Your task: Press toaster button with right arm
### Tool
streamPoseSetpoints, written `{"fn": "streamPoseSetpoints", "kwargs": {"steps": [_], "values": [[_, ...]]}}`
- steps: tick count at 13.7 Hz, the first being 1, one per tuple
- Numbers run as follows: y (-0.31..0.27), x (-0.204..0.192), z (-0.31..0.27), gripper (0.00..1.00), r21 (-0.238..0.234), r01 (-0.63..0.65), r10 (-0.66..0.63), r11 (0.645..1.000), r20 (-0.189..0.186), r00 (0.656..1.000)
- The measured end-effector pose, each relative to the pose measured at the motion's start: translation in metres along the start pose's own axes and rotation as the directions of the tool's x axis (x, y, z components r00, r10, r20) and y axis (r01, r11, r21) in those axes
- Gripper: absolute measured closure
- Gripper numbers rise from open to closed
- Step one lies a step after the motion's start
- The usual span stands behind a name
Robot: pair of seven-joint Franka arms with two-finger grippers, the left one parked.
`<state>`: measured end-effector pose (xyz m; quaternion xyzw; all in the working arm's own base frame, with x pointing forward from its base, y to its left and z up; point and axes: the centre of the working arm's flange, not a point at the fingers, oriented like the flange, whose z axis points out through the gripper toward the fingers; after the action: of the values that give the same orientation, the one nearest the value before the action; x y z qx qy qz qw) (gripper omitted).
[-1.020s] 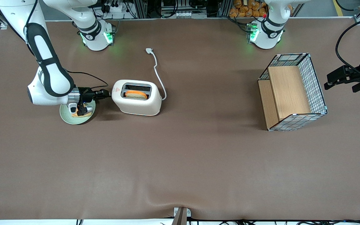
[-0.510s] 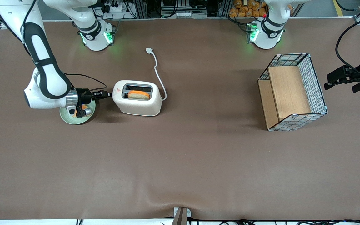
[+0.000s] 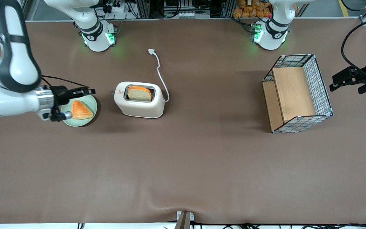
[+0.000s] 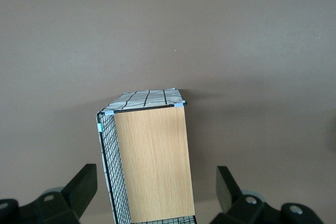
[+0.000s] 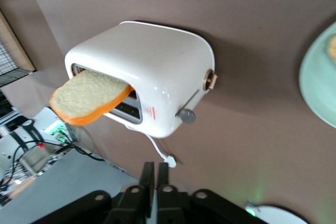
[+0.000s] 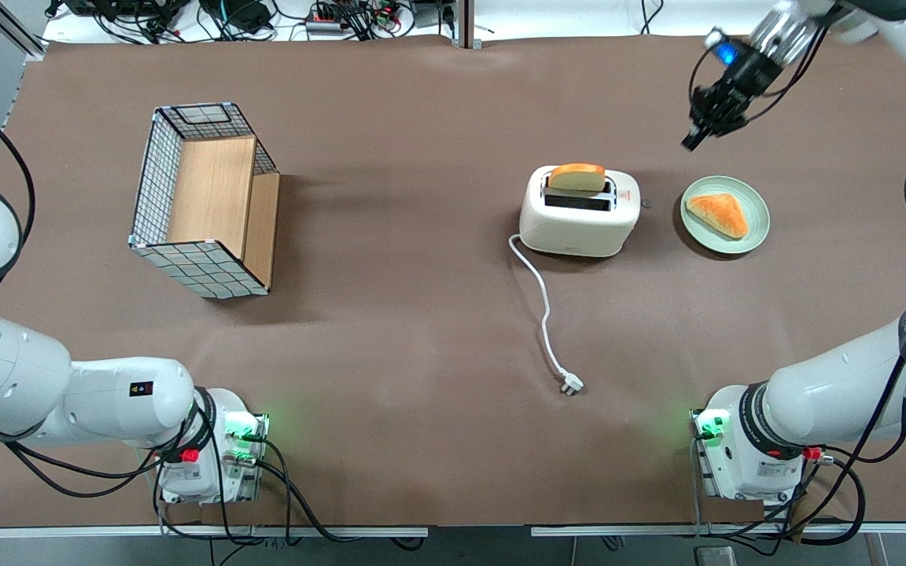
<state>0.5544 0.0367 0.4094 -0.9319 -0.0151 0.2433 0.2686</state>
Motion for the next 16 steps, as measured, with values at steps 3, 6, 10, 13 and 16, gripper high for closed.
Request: {"fn": "streamPoseSetpoints", "kwargs": {"steps": [3, 6, 10, 13, 16], "values": [[-0.028, -0.015, -0.050, 0.54, -0.111, -0.011, 0.007, 0.994, -0.037, 0.999], [-0.059, -0.036, -0.095, 0.38, -0.230, -0.019, -0.005, 0.973, -0.103, 0.995], [-0.107, -0.068, -0.122, 0.14, -0.409, -0.031, -0.050, 0.912, -0.184, 0.982], [-0.119, -0.097, -0.144, 0.00, -0.466, -0.050, -0.075, 0.884, -0.246, 0.966], [-0.125, -0.130, -0.172, 0.00, -0.512, -0.084, -0.109, 0.855, -0.334, 0.936]]}}
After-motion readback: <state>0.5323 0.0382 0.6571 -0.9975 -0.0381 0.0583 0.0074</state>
